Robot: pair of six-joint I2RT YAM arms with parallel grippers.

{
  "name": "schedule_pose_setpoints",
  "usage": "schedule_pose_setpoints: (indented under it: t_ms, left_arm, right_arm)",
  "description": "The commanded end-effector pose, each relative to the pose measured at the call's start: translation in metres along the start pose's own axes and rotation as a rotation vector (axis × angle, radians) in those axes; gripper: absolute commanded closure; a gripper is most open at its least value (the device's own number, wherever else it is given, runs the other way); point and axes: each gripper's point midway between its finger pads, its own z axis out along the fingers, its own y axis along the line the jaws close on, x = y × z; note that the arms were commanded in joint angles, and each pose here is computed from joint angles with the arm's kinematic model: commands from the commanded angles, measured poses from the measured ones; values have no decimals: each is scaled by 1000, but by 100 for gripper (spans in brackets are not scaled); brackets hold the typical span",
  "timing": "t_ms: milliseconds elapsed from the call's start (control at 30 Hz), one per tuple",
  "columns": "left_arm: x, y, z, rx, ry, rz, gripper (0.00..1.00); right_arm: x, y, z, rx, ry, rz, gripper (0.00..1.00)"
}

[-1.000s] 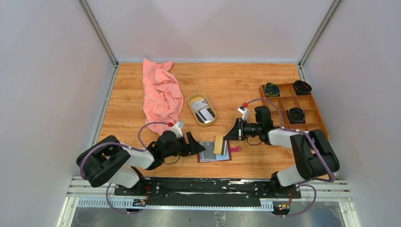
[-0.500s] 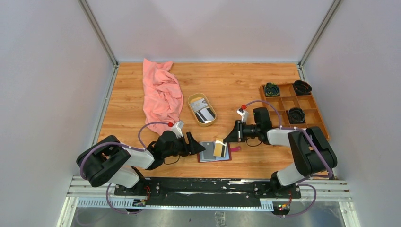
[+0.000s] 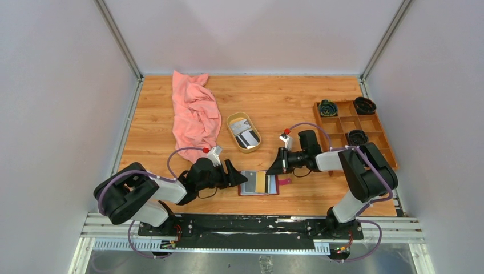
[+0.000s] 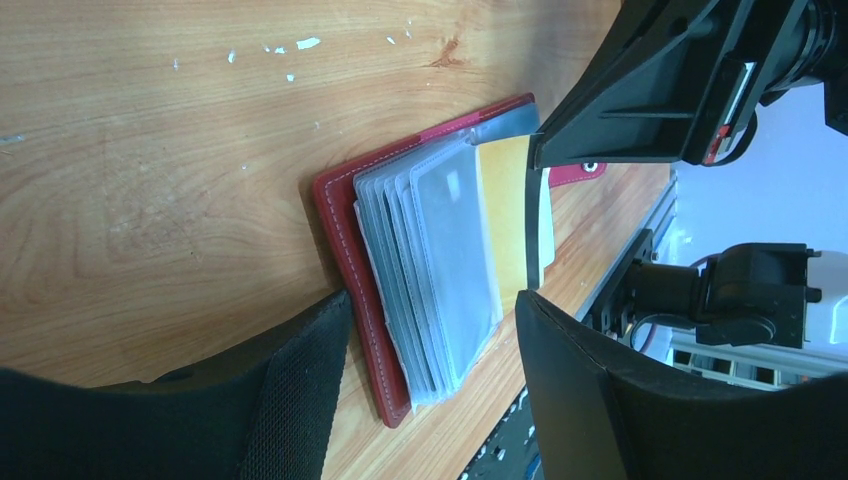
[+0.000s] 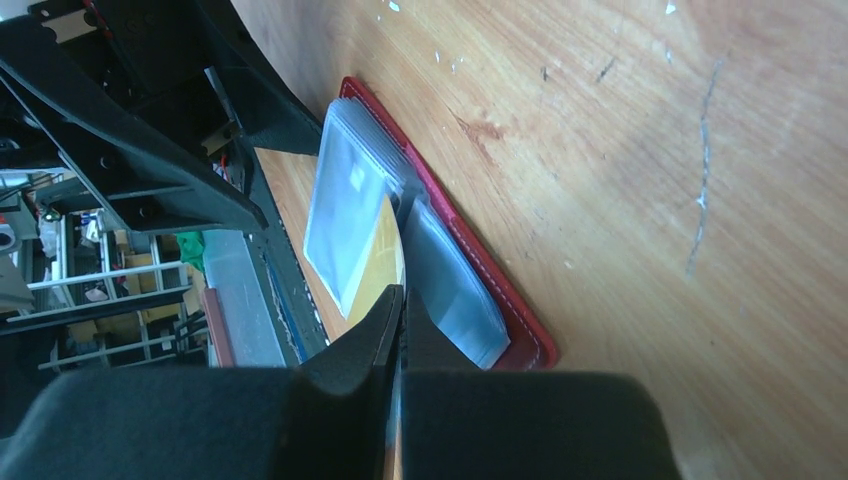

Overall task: Put the credit cards into the card holder
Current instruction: Insert the credit card into the card holder.

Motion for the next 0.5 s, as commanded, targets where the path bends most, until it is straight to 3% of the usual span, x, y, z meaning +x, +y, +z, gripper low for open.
schedule_pose_setpoints:
  t_ms: [0,467]
  left_arm:
    - [26,44,-6,-169,82,-3,32]
    - [28,45,-4,-171,95,0,32]
  right_arm:
    - [2,1,9,-6,34,9,100]
    - [6,4,26,14,92,74,100]
